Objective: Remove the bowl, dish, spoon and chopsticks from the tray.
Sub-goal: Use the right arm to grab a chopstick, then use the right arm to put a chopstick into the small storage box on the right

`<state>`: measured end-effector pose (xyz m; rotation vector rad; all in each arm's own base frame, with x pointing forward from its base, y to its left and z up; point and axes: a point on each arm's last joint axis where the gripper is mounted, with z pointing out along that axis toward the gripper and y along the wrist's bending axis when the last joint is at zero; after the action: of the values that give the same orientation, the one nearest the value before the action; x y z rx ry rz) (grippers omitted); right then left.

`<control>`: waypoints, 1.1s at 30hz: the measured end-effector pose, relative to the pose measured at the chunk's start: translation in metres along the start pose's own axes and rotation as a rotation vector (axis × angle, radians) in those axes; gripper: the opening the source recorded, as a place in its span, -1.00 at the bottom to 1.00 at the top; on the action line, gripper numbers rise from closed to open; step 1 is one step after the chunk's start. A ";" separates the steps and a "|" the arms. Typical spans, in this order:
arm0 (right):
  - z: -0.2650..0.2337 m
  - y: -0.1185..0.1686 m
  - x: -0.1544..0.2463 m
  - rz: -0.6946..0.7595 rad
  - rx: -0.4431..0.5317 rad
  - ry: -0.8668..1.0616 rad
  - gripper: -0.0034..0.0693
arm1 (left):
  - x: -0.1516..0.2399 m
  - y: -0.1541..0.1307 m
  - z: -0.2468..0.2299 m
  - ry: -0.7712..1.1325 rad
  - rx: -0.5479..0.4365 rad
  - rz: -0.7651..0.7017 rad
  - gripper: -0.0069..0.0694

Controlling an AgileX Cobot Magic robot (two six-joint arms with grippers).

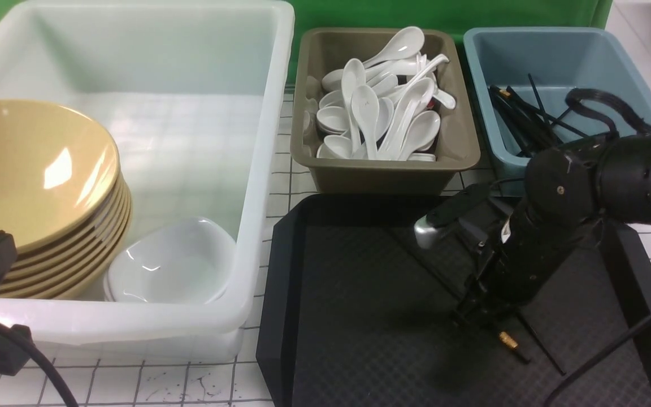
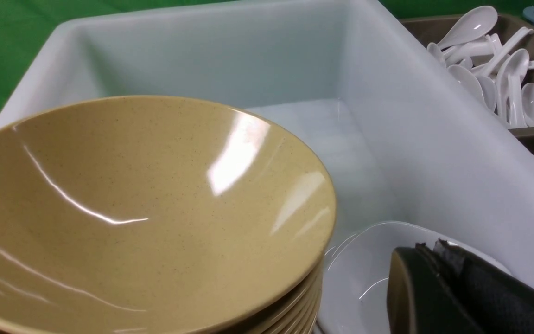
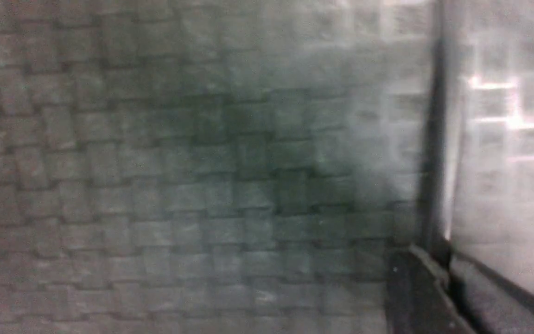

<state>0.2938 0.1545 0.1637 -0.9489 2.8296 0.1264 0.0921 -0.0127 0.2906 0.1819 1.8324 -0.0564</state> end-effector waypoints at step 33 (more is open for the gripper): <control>-0.087 -0.169 -0.040 0.366 0.385 -0.644 -0.34 | 0.002 0.000 0.002 -0.024 -0.006 0.000 -0.85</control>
<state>0.4176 0.0324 0.2506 -0.2360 2.2672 -0.0639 0.0934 -0.0124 0.2882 0.1760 1.8085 -0.0530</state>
